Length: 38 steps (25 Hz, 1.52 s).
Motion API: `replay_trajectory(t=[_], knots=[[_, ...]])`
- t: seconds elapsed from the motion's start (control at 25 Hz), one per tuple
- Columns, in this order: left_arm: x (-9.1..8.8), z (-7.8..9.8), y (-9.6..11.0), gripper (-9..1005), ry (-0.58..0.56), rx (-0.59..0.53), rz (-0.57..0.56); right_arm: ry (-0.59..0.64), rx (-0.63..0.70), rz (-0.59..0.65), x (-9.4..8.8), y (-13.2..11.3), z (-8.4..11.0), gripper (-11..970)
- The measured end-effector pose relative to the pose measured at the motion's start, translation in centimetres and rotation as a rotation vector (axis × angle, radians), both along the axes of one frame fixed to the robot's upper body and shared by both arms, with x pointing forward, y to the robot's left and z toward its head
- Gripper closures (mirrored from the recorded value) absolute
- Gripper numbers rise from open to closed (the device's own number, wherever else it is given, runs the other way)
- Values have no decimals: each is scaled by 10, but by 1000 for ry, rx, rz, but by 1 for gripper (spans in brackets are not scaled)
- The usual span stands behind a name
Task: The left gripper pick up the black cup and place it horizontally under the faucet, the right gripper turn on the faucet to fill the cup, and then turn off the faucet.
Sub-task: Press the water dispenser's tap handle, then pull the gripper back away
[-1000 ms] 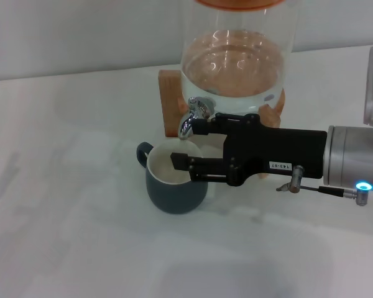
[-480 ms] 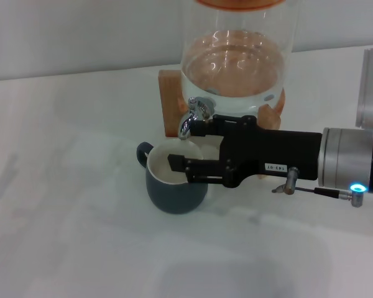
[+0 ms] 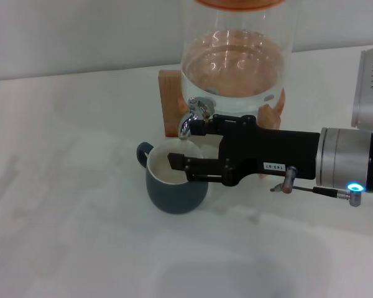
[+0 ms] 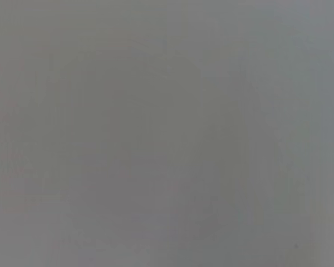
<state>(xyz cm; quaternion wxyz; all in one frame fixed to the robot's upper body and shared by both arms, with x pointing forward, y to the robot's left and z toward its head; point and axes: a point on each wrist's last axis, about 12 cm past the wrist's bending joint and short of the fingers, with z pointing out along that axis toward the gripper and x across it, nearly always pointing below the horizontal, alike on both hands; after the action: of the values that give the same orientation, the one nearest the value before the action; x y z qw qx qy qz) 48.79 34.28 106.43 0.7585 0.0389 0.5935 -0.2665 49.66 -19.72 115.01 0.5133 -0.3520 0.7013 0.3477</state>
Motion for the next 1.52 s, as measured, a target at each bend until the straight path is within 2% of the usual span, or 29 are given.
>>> replay_trajectory(t=[1.16,1.52], knots=[[0,0,0,104,0,3,-5,-9,-5,-74,5,-24,2,211],[1,1,0,103,-1,3,-6,-7,4,-53,3,-26,4,209]])
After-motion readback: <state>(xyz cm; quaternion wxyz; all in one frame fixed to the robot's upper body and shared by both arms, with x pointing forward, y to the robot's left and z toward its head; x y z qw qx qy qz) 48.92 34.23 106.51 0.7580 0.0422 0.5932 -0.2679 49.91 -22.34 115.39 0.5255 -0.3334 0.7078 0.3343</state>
